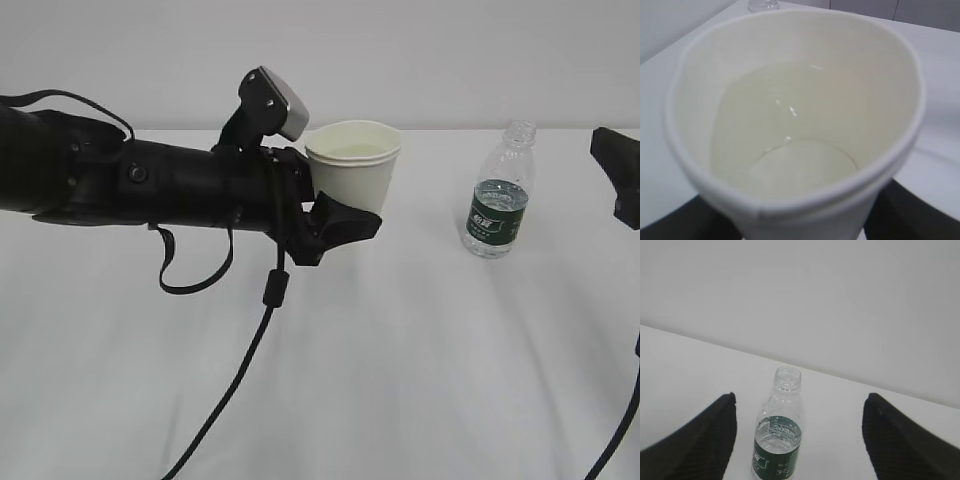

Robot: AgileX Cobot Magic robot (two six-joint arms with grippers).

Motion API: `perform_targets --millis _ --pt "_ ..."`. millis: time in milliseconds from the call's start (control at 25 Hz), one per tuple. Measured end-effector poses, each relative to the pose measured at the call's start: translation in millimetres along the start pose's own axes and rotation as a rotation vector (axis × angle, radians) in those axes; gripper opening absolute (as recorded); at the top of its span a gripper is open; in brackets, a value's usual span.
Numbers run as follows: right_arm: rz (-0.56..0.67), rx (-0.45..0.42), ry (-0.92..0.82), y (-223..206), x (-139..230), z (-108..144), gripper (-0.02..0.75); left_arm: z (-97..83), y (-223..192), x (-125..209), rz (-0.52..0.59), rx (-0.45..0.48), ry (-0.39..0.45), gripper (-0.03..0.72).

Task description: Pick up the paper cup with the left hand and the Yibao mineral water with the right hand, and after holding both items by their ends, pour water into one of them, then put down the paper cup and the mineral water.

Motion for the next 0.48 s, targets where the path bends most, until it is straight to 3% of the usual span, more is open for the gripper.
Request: perform_targets --millis 480 --pt "0.011 -0.01 -0.005 0.0 1.9 1.8 0.593 31.6 15.6 9.2 0.007 -0.075 0.032 0.445"
Point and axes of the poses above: a point on each arm's last joint axis where the gripper is mounted, y pointing back along that axis away from the gripper, z along the wrist's bending axis when the last joint is at zero, x = y × z, the point moved 9 cm from there along -y, pointing out along that axis toward the gripper, and after that the axes turned 7 degrees about -y, right-handed, at the moved point
